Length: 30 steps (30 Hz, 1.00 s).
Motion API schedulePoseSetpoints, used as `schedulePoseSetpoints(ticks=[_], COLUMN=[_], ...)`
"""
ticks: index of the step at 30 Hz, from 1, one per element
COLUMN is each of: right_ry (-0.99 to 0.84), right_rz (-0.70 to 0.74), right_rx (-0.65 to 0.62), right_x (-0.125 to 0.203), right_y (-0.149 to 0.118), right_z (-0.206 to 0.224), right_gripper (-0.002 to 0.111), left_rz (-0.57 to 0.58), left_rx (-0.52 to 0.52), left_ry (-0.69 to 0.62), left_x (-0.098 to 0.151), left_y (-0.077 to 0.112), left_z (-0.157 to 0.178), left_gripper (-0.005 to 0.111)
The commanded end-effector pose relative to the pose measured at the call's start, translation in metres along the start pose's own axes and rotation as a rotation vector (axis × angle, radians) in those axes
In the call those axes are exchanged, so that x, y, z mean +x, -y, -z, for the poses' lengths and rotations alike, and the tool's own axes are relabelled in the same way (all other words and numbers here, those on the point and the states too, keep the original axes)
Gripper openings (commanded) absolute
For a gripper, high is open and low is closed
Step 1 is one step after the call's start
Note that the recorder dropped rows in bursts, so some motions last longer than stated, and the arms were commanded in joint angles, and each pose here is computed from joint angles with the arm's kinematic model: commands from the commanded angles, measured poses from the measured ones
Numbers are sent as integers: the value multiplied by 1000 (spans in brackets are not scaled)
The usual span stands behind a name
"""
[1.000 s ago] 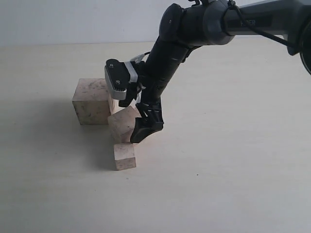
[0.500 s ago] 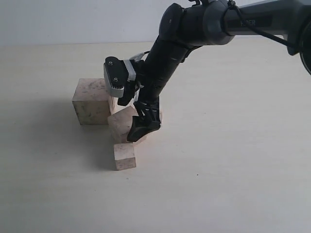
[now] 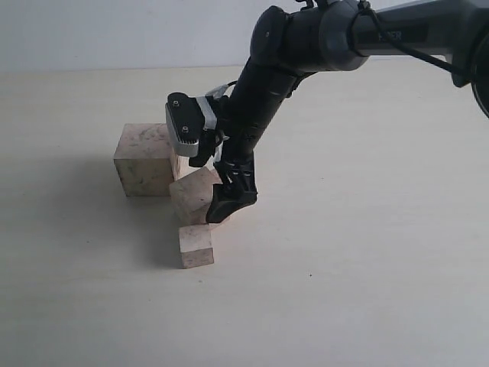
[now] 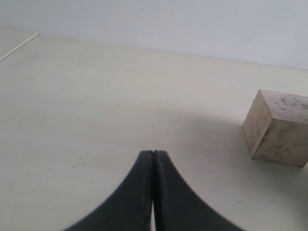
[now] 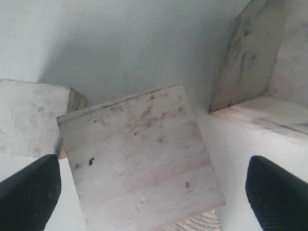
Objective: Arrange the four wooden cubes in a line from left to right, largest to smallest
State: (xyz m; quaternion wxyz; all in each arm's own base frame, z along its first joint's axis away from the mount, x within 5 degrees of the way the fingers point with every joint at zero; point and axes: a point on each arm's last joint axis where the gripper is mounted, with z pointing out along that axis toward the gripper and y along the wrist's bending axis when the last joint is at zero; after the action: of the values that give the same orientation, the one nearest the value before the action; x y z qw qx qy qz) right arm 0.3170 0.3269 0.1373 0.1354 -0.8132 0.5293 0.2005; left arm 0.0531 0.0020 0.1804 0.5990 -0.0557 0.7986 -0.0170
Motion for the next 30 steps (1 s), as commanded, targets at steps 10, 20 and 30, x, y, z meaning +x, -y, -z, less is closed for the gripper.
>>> schedulePoseSetpoints(ticks=[10, 20, 30], right_ry=[-119, -109, 53], right_rz=[15, -175, -290], right_rx=[-45, 84, 172], right_x=[11, 24, 28], right_y=[-4, 9, 23], right_z=[3, 33, 36], right_gripper=[0, 0, 0], left_rz=[10, 10, 10], left_rx=[2, 2, 2], left_ry=[14, 14, 14], left_x=[0, 0, 0], left_y=[0, 0, 0], left_z=[0, 0, 0], left_gripper=[0, 0, 0])
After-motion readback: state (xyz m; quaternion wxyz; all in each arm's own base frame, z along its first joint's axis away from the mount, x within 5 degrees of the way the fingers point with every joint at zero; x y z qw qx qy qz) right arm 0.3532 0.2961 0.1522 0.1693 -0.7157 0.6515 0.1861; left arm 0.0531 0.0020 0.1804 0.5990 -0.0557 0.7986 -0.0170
